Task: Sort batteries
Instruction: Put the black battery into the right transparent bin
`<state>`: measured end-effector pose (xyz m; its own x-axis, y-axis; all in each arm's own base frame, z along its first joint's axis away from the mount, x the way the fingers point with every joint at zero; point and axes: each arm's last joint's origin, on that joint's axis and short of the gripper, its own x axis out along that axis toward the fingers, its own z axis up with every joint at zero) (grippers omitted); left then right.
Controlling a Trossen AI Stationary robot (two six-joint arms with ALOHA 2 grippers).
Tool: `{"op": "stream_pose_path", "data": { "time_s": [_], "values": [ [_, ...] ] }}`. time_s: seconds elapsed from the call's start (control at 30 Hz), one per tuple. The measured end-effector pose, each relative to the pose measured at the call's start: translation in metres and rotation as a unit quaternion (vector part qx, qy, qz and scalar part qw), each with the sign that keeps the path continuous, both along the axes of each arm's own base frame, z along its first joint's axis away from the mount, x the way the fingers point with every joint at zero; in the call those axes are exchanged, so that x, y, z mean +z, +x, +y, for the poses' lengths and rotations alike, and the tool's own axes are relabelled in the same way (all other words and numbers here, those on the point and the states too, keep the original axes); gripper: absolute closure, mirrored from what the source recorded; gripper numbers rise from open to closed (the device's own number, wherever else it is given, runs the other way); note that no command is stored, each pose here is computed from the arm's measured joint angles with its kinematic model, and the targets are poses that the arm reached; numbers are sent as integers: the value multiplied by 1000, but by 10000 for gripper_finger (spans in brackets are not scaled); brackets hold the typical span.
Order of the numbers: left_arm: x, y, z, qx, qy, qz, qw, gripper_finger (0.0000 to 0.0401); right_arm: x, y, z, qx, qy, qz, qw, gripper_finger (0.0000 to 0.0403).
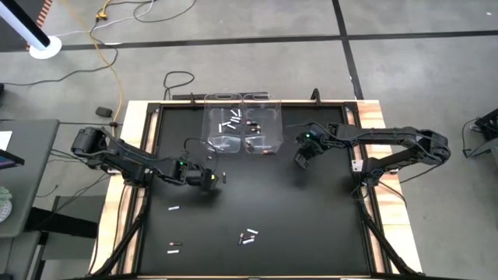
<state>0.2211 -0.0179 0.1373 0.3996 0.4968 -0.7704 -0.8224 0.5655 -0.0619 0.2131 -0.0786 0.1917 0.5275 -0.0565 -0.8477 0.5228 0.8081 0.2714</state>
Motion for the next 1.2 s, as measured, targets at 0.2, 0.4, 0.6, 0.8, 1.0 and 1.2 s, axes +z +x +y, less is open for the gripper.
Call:
{"op": "stream_pose_path", "data": {
  "time_s": [0.2,0.4,0.6,0.8,1.0,1.2],
  "values": [
    [-16,-12,-5,28,-20,-31,999,141,0,0,0,3,10,-4,1000,321],
    [-19,-14,-5,-30,14,-5,999,116,0,0,1,5,24,-8,1000,321],
    [-19,-14,-10,-1,74,-67,995,115,0,0,1,1,28,-7,1000,321],
    [-48,-36,-29,31,95,-124,987,115,0,0,1,-3,35,-6,999,321],
    [-80,-36,-38,33,177,-133,975,115,0,0,1,-1,40,-8,999,321],
    [-102,-29,-38,45,243,-130,960,115,0,-1,1,-3,42,-6,999,321]
  ]
}}
